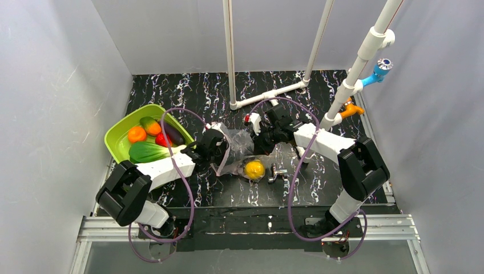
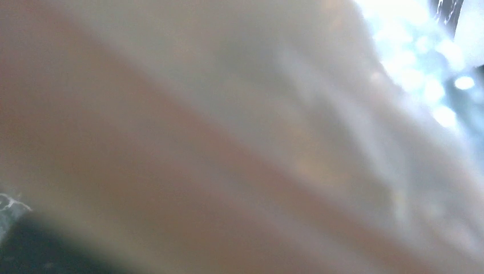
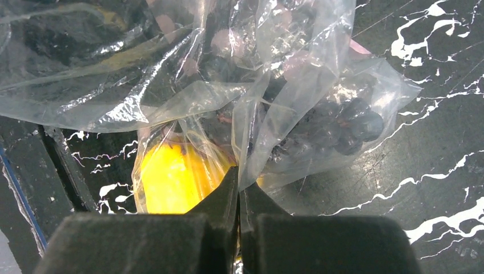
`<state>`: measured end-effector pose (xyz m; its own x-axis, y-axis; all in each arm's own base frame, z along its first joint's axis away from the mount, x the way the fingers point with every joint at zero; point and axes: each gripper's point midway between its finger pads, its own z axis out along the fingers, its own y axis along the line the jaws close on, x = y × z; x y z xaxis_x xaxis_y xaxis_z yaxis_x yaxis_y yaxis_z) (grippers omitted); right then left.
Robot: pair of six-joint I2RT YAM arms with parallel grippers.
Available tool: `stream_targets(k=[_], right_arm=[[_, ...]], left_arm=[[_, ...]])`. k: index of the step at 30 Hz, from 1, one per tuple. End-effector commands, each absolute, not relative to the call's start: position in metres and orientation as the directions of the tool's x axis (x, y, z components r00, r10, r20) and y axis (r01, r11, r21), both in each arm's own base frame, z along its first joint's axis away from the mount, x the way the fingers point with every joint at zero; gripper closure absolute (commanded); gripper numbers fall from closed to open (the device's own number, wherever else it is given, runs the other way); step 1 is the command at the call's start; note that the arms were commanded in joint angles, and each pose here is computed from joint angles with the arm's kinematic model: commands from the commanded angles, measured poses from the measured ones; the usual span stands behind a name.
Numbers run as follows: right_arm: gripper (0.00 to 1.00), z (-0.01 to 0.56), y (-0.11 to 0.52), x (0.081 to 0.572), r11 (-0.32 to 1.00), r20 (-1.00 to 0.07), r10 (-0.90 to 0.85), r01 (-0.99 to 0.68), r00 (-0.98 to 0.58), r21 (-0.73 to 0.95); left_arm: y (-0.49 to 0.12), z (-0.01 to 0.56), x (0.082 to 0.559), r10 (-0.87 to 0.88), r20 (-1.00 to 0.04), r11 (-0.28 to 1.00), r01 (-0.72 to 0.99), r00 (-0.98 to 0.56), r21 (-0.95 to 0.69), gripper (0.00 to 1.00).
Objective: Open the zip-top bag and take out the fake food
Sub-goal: Pick up the fake fruit from the zipper food storage bag.
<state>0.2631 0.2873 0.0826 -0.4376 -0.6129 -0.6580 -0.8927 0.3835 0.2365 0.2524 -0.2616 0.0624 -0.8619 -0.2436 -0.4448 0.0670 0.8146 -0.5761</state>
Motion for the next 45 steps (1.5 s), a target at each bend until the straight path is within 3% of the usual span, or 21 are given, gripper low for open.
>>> stream_targets(k=[1,9,12,17,25,37,45], right_arm=[[0.99,0.084,0.276,0.266,0.391,-0.631,-0.638,-0.892,-0.441,0.228],[0.99,0.08,0.28,0.259,0.364,-0.616,-0.659,-0.9,-0.432,0.241],[0.99,0.079,0.279,0.259,0.363,-0.612,-0.663,-0.9,-0.431,0.24],[0.99,0.079,0.28,0.258,0.359,-0.612,-0.665,-0.902,-0.427,0.24],[0.99,0.079,0.281,0.256,0.349,-0.611,-0.669,-0.904,-0.424,0.245],[0.99,0.079,0.281,0.254,0.344,-0.61,-0.67,-0.905,-0.423,0.251],[0.99,0.076,0.283,0.253,0.34,-0.6,-0.679,-0.906,-0.423,0.254]], left_arm=[[-0.211,0.035,0.255,-0.358,-0.455,0.885,-0.141,-0.816,-0.443,0.79],[-0.206,0.026,0.259,-0.398,-0.438,0.881,-0.202,-0.806,-0.428,0.66],[-0.204,0.028,0.263,-0.408,-0.443,0.876,-0.206,-0.798,-0.436,0.54],[-0.229,0.05,0.271,-0.344,-0.472,0.847,-0.052,-0.812,-0.529,0.42],[-0.248,0.059,0.274,-0.273,-0.48,0.826,0.053,-0.834,-0.561,0.41],[-0.275,0.044,0.278,-0.159,-0.435,0.804,0.139,-0.887,-0.578,0.54],[-0.291,0.038,0.271,-0.105,-0.387,0.758,0.179,-0.916,-0.628,0.51]])
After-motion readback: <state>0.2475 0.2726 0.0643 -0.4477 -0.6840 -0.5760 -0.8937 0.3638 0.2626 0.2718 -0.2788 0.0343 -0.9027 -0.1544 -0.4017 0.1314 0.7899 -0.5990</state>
